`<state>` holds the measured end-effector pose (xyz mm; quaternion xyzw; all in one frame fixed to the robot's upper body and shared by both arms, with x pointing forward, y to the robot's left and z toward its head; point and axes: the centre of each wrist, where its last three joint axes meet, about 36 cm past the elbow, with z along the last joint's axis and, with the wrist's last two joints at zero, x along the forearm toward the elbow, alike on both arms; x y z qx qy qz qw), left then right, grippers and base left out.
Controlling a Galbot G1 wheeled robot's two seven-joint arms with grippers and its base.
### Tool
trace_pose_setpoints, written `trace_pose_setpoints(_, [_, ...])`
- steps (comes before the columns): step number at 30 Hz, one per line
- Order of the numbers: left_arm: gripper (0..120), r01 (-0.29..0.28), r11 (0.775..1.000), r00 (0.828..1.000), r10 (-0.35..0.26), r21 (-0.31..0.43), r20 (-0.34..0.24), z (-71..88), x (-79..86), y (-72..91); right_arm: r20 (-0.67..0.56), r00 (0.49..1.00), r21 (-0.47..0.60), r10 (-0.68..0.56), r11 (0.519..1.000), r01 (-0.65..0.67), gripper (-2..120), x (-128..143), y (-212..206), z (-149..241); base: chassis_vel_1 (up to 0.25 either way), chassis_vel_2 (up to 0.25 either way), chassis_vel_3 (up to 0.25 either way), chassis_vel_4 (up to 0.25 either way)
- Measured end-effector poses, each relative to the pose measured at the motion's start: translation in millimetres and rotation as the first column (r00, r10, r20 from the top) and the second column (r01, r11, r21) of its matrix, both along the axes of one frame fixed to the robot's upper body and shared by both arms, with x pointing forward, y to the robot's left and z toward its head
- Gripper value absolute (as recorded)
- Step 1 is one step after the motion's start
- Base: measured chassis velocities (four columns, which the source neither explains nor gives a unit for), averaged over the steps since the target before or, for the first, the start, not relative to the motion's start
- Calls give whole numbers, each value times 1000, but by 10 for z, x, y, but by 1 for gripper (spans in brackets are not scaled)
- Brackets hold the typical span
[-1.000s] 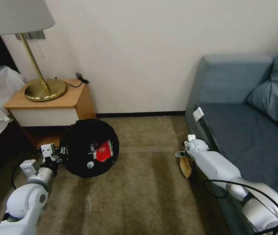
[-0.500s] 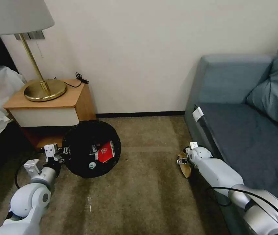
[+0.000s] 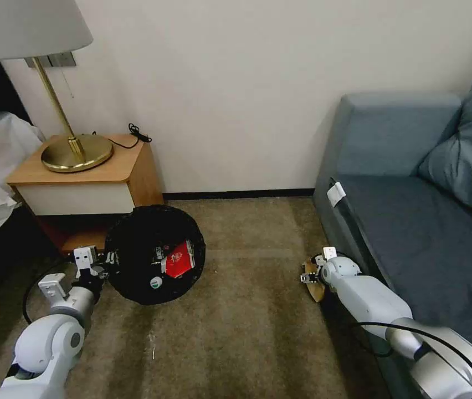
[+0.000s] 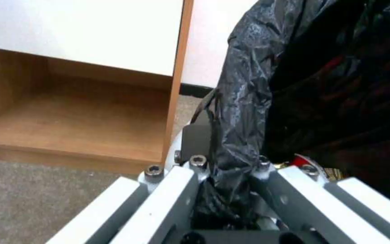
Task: Pick up the trash bin, then pick up the garbage on the floor and place it into the trash bin.
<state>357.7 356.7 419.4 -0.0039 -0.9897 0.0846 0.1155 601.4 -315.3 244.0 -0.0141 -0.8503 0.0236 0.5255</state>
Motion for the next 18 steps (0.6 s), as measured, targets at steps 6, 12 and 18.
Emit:
trace_pose_setpoints(6, [1, 3, 1000, 1000, -3, 2, 2, 1, -8, 2, 8, 1000, 18, 15, 1000, -15, 82, 24, -11, -43, 0, 0, 0, 0])
trace_pose_setpoints(12, [1, 6, 1000, 1000, -6, 4, 3, 2, -14, 8, 25, 999, 26, 40, 999, -41, 79, 26, 14, -96, 0, 0, 0, 0])
trace_pose_setpoints(18, [1, 7, 1000, 1000, -7, 10, 6, 13, -4, 31, 33, 997, 35, 63, 997, -64, 63, 30, 51, -155, 0, 0, 0, 0])
